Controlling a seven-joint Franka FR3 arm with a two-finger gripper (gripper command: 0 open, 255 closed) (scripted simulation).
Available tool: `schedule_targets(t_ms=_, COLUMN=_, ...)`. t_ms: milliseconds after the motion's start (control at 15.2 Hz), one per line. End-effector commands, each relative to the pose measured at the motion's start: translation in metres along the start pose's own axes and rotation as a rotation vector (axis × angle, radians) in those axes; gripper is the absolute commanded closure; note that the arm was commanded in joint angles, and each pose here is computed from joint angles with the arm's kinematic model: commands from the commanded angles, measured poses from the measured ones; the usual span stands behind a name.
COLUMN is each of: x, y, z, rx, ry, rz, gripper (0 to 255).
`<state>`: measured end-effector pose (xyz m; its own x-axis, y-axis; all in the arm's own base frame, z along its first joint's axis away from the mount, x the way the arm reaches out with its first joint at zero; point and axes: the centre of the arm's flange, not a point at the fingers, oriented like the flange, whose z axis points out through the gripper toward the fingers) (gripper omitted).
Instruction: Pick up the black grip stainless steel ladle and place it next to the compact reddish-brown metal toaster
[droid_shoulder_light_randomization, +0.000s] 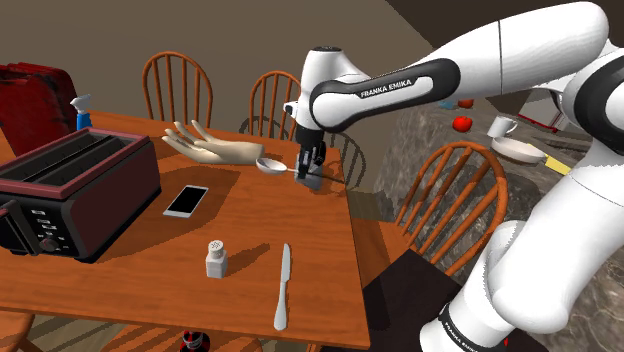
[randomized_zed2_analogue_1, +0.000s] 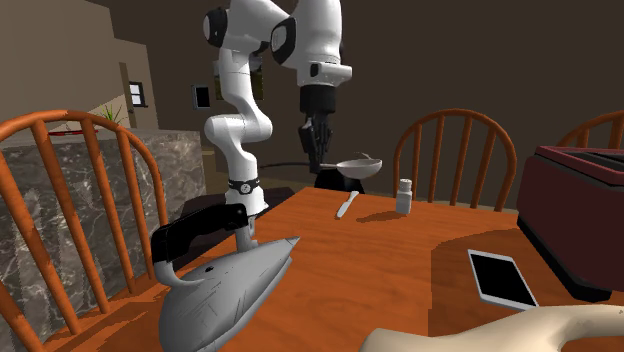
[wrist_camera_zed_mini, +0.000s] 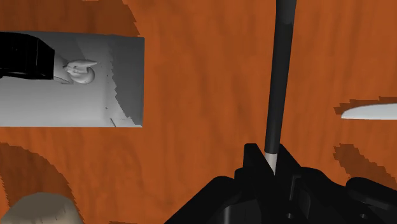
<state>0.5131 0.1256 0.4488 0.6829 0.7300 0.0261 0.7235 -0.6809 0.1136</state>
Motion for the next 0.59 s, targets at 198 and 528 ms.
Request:
schedule_targets(t_ms=198, x=0.001, y=0.003, z=-0.026, rx=0.000, ry=0.000, rz=0.000, gripper=255)
schedule_targets(t_ms=528, x=0.001, y=0.006, z=-0.052, rx=0.000, ry=0.000, rz=0.000, gripper=255)
